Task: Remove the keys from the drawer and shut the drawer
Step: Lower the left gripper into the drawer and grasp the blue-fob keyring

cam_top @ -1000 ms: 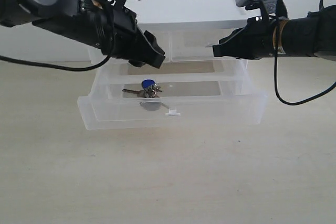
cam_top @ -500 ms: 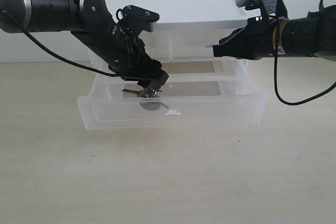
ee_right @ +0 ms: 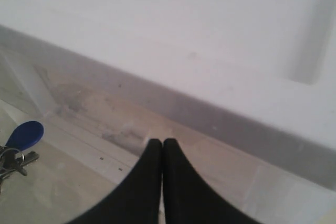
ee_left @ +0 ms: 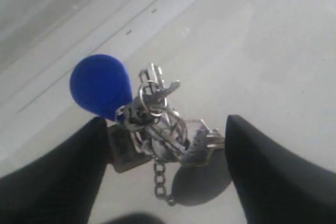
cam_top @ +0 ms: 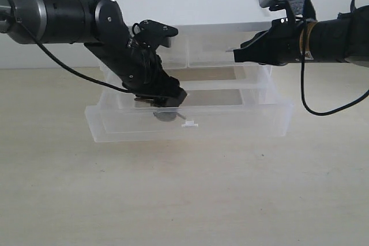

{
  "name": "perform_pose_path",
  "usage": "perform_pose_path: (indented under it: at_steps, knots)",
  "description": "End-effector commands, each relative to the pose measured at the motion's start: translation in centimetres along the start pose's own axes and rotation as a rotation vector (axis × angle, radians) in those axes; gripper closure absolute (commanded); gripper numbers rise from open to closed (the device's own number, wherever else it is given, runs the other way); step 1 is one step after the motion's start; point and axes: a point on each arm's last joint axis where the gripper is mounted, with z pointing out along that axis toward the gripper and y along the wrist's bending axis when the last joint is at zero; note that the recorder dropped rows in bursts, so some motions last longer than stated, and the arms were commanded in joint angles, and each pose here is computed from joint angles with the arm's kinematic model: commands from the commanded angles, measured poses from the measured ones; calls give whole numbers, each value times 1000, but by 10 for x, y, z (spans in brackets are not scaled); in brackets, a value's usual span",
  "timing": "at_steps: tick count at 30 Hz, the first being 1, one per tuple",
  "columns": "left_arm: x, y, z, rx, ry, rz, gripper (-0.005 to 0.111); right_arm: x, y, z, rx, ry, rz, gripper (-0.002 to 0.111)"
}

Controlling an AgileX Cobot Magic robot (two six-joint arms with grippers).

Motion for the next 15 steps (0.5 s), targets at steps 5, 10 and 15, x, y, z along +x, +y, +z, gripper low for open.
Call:
perform_pose_path:
  at_steps: [5, 10, 15]
  knots:
    - [8, 4, 26, -11, 43, 44, 51, -4, -1, 0, 8, -12, 6, 108]
    - [8, 5, 22, -21, 50, 67, 102, -4, -1, 0, 12, -11, 6, 108]
    - [3, 4, 7, -35, 31, 87, 102, -4, -1, 0, 12, -11, 6, 108]
